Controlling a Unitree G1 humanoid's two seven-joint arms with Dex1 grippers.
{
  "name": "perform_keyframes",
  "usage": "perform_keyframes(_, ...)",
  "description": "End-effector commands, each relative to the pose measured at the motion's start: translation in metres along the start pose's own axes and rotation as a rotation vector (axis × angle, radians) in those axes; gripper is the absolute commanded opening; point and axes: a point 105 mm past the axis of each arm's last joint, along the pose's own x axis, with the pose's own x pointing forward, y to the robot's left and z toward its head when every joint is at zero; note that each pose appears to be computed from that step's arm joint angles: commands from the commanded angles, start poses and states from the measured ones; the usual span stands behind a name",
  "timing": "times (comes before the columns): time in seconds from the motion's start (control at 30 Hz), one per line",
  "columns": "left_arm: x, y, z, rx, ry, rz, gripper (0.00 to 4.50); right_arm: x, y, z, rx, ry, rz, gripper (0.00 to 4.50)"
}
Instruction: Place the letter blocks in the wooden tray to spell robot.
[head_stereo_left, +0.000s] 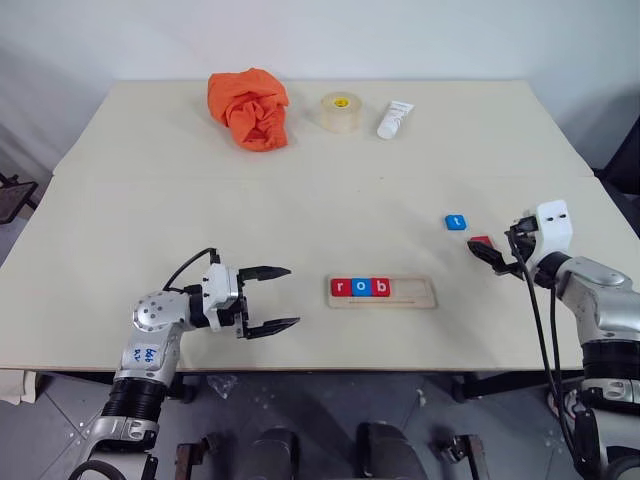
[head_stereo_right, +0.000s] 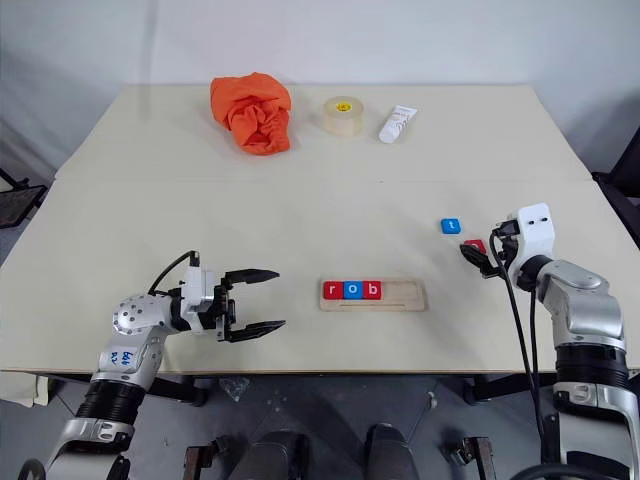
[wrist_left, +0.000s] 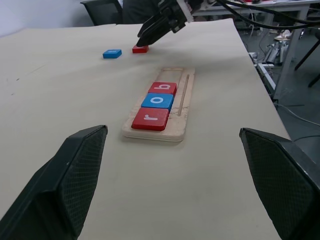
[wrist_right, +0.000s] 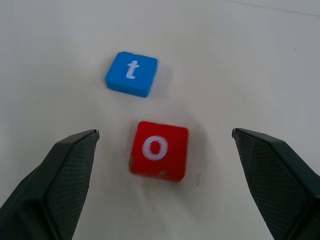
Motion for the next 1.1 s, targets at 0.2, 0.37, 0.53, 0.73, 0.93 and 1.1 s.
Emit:
perform_keyframes(0.2,-0.002,-0.002,0.010,0.029,-0.017,0.018,4.50,0.007,0.007,-0.011,0.017,0.008,-0.003,4.07)
perform_keyframes(0.37,-0.001,0.000,0.010,0.030,-0.016,0.015,4.50,0.005,0.009,-0.016,0.033,0.008,-0.020,2.44)
perform_keyframes(0.53,0.001,0.001,0.011,0.030,-0.019,0.002,4.50,-0.006,0.009,-0.012,0.020,-0.024,-0.068,1.46)
perform_keyframes(0.73,-0.002,0.003,0.011,0.025,-0.014,-0.012,4.50,-0.044,0.039,0.003,0.027,-0.088,-0.109,1.46)
perform_keyframes(0.93,0.002,0.006,0.010,0.016,-0.017,-0.036,4.50,-0.075,0.078,-0.013,0.079,-0.046,-0.131,1.46)
perform_keyframes(1.1,0.008,0.010,0.010,0.017,-0.025,-0.062,4.50,-0.079,0.091,-0.023,0.124,-0.024,-0.158,1.46)
